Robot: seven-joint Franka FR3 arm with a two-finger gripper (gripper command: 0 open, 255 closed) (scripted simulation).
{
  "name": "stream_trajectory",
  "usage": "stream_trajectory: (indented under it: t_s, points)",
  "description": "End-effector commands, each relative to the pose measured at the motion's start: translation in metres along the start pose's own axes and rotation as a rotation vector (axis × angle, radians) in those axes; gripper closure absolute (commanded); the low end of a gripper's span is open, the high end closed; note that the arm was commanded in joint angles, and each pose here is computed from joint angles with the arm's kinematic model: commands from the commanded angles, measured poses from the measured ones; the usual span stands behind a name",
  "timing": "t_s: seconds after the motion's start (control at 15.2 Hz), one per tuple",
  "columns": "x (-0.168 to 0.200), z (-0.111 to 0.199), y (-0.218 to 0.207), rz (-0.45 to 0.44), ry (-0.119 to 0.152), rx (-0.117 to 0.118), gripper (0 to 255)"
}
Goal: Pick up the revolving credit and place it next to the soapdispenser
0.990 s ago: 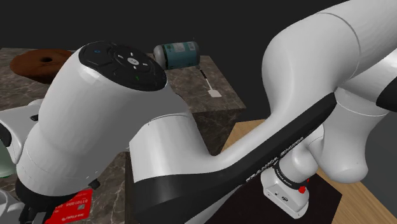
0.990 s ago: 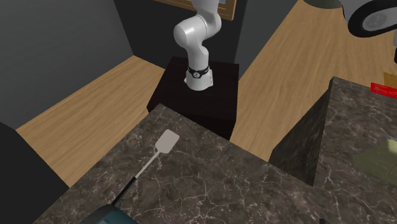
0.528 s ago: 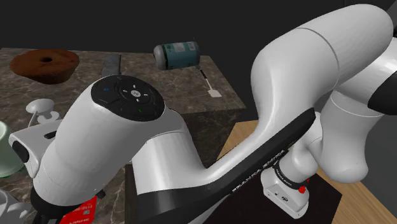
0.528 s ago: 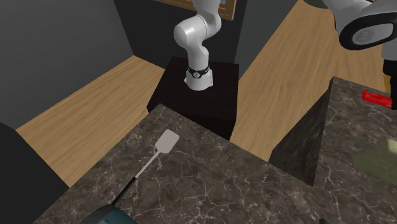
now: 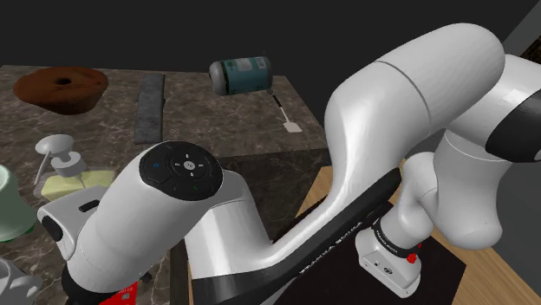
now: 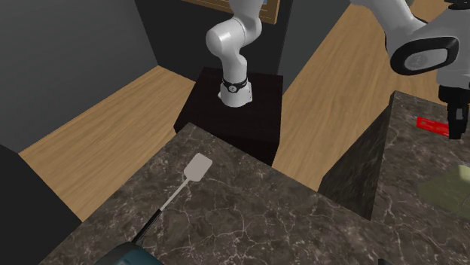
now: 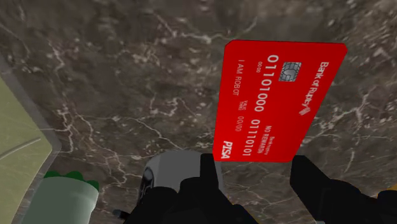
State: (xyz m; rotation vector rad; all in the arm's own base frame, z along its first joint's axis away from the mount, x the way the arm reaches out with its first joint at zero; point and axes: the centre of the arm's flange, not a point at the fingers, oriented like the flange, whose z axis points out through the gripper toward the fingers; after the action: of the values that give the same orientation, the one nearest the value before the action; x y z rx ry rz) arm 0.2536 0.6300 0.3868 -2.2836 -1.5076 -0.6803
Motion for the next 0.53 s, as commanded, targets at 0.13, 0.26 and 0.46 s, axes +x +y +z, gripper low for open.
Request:
stream_trajectory:
  t_s: [0.13,0.26,0.46]
  points:
    - [-0.012,0.017,0.000,0.000,0.000,0.000,255]
    - [-0.018,0.026,0.000,0.000,0.000,0.000,255]
    - [-0.027,0.039,0.001,0.000,0.000,0.000,255]
